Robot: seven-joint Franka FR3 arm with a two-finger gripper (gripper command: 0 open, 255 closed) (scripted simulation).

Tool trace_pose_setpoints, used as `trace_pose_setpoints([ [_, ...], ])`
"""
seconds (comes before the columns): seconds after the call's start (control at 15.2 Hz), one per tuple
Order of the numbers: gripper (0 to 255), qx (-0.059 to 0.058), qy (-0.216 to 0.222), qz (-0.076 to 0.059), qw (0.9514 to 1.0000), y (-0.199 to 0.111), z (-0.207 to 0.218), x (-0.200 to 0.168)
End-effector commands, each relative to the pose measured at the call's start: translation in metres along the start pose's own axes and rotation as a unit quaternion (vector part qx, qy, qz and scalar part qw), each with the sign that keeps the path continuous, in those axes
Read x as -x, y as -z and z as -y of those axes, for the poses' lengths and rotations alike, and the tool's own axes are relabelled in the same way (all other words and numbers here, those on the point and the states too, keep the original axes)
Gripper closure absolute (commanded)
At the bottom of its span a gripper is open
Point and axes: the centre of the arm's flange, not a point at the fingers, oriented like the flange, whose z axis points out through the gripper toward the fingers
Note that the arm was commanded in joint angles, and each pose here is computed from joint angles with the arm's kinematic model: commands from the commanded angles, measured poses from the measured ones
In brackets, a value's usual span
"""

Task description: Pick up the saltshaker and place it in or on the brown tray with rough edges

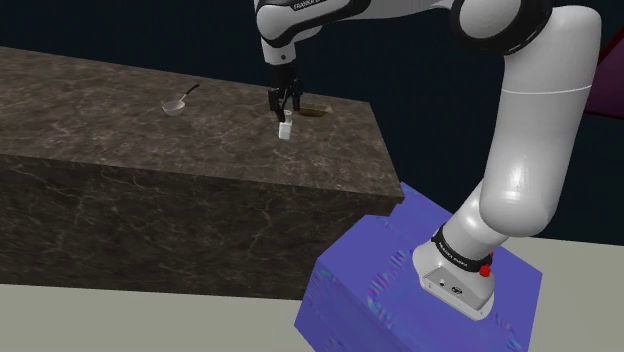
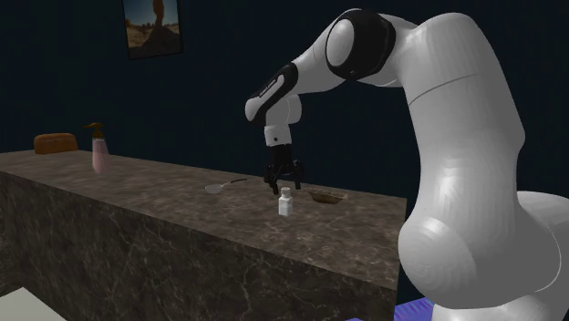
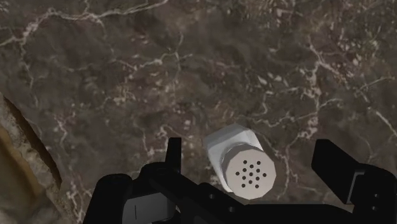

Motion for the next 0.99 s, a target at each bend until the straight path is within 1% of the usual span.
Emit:
trace_pose_setpoints([
  [0.0,0,0.0,0.0,0.0,1.0,-0.0048,-0.0002,-0.0004],
  [0.46,0,0.0,0.0,0.0,1.0,-0.0048,-0.0002,-0.0005],
  [0.53,255,0.0,0.0,0.0,1.0,-0.0048,-0.0002,-0.0005],
  [0.92,255,0.0,0.0,0.0,1.0,-0.0048,-0.0002,-0.0004],
])
